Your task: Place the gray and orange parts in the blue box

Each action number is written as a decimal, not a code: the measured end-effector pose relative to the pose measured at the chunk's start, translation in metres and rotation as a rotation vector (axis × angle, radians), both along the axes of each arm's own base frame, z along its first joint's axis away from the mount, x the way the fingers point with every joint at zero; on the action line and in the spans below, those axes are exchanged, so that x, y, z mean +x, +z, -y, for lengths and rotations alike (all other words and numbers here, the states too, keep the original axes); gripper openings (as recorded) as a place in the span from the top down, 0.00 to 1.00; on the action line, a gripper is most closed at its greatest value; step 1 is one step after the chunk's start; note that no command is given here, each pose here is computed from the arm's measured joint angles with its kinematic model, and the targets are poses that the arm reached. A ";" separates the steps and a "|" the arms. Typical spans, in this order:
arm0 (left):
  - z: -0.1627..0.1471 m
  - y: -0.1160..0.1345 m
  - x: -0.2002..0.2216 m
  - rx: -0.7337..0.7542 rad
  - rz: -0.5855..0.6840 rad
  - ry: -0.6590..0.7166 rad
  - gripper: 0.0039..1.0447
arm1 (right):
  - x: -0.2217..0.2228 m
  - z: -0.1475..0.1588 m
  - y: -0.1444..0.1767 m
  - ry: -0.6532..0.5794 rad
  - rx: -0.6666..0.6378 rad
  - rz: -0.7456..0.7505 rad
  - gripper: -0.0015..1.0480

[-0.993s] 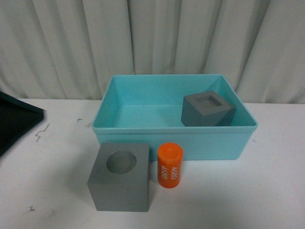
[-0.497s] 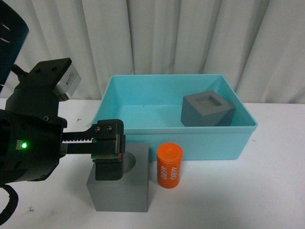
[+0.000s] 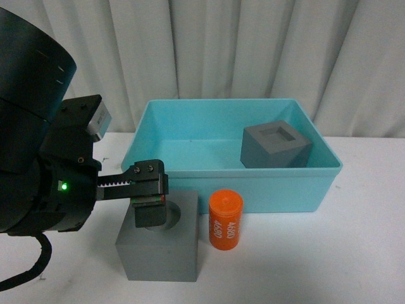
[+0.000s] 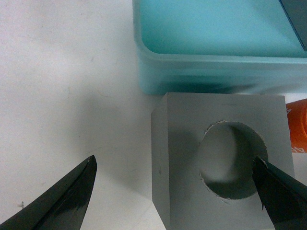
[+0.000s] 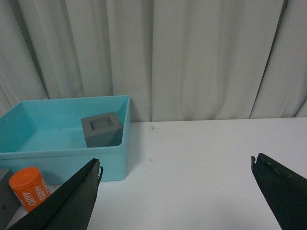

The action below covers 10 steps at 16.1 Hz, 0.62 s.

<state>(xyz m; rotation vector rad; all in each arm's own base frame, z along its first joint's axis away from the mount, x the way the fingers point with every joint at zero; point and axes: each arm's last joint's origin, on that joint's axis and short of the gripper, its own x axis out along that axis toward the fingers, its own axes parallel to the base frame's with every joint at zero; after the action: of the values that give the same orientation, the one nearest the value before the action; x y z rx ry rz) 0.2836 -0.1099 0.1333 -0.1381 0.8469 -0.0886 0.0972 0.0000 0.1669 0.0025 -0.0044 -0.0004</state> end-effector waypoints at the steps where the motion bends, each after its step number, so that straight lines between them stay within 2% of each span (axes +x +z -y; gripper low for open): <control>1: 0.004 -0.001 0.001 0.007 0.003 -0.006 0.06 | 0.000 0.000 0.000 0.000 0.000 0.000 0.06; 10: 0.018 -0.021 0.007 0.107 -0.021 -0.050 0.06 | 0.000 0.000 0.000 0.000 0.000 0.000 0.06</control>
<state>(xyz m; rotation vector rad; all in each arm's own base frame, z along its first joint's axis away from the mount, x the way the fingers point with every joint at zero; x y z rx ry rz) 0.2908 -0.1284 0.1120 -0.0175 0.8744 -0.0890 0.0972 0.0000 0.1670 0.0025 -0.0048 -0.0004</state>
